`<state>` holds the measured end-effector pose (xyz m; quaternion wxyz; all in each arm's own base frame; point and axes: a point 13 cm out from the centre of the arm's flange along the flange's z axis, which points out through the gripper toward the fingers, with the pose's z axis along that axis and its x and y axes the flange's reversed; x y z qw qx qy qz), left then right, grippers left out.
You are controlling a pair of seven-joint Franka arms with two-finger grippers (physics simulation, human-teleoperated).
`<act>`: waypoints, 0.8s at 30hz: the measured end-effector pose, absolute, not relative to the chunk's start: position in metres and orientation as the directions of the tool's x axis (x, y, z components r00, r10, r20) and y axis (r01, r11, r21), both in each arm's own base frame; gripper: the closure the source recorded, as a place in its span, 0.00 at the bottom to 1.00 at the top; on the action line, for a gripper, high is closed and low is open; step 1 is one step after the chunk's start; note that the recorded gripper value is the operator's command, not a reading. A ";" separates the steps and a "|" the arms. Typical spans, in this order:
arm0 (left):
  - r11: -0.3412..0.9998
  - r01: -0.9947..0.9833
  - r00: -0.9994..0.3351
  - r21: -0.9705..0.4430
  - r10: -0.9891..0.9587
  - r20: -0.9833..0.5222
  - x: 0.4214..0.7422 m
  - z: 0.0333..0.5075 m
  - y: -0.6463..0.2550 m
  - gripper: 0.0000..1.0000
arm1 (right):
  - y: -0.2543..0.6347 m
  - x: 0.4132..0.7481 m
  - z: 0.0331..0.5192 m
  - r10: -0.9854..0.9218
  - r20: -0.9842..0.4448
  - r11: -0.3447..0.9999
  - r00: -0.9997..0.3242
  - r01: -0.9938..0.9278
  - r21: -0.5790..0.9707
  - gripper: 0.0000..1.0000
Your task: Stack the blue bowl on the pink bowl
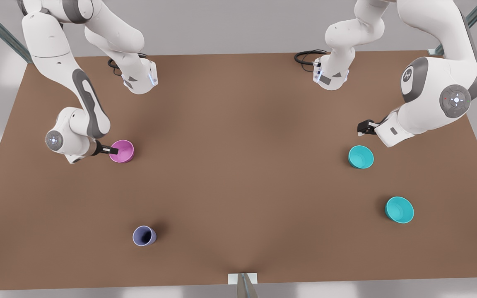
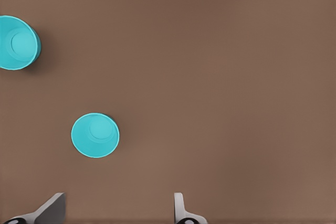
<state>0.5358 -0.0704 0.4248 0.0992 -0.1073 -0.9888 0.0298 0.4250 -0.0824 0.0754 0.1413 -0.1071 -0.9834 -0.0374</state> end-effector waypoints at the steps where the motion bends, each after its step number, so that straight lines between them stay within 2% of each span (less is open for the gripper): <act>1: 0.975 0.207 -0.957 -0.080 0.219 0.190 0.536 0.425 -0.071 0.00 | -0.081 0.424 0.071 0.203 0.288 0.973 -0.936 0.226 0.048 0.00; 5: 0.975 0.208 -0.957 -0.081 0.220 0.191 0.536 0.424 -0.071 0.00 | -0.076 0.420 0.054 0.214 0.304 0.968 -0.928 0.244 0.064 0.00; 6: 0.975 0.208 -0.957 -0.081 0.220 0.191 0.536 0.425 -0.071 0.00 | -0.075 0.421 0.053 0.215 0.302 0.967 -0.929 0.245 0.066 0.05; 8: 0.975 0.208 -0.957 -0.081 0.220 0.191 0.535 0.425 -0.071 0.00 | -0.075 0.422 0.051 0.217 0.298 0.966 -0.930 0.248 0.069 0.50; 9: 0.975 0.208 -0.957 -0.081 0.220 0.191 0.535 0.425 -0.071 0.00 | -0.075 0.424 0.051 0.217 0.295 0.966 -0.930 0.248 0.070 0.62; 11: 0.975 0.208 -0.956 -0.081 0.220 0.192 0.536 0.424 -0.071 0.00 | -0.075 0.427 0.051 0.219 0.292 0.965 -0.931 0.251 0.078 0.78; 15: 0.975 0.208 -0.956 -0.081 0.220 0.192 0.536 0.424 -0.071 0.00 | -0.071 0.433 0.053 0.215 0.285 0.962 -0.934 0.253 0.103 0.79; 20: 0.975 0.205 -0.957 -0.081 0.217 0.192 0.536 0.424 -0.069 0.00 | -0.062 0.472 0.081 0.203 0.248 0.961 -0.947 0.242 0.135 0.79; 24: 0.977 0.197 -0.958 -0.082 0.210 0.193 0.537 0.423 -0.065 0.00 | 0.045 0.523 0.111 0.095 0.193 0.963 -0.977 0.140 0.232 0.79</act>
